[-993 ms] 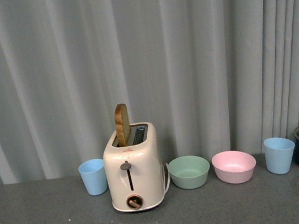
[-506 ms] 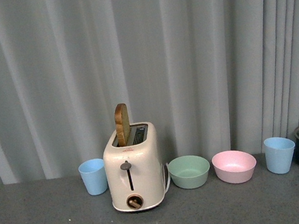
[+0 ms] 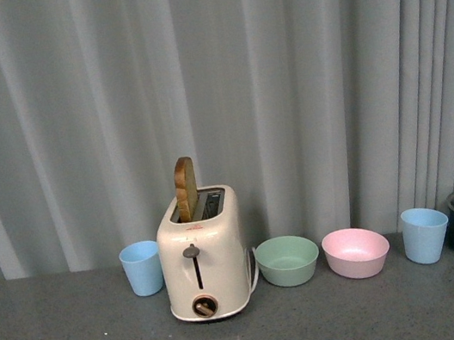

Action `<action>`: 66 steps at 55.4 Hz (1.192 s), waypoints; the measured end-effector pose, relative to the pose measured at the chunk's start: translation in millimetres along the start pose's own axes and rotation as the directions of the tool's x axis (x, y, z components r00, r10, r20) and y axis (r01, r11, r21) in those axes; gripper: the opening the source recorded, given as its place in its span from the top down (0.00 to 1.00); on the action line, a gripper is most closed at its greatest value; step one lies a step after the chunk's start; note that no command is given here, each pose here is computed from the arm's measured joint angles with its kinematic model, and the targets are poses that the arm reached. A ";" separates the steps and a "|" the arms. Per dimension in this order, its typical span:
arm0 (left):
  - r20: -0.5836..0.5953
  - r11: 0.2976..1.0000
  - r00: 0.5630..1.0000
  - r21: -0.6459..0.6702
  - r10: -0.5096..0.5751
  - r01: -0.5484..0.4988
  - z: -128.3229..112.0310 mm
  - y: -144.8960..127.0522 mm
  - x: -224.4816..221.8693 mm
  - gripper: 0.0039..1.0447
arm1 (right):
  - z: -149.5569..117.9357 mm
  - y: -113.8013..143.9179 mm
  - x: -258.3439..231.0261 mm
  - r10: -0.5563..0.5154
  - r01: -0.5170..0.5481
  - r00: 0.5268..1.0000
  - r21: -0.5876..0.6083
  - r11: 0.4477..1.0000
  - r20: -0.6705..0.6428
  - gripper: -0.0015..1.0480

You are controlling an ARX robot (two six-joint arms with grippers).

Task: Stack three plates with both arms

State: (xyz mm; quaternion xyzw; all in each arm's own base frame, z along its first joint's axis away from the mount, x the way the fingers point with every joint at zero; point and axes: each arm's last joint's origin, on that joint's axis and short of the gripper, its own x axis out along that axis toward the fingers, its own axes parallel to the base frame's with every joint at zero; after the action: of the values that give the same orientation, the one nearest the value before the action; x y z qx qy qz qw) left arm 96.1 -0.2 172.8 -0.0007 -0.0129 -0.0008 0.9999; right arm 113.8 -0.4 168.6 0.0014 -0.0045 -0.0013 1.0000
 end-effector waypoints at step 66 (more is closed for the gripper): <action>0.001 1.000 1.000 0.000 0.000 0.000 0.1 0.0 -0.1 0.06 | -3.1 0.1 -16.3 0.001 -0.001 1.000 -0.002 1.000 -0.006 0.08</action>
State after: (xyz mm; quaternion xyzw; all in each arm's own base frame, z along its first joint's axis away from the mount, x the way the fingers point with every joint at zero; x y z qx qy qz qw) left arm 96.0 -0.2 172.9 -0.0007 -0.0133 -0.0008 0.9999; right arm 97.6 -0.2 165.4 0.0007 -0.0012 -0.0008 1.0000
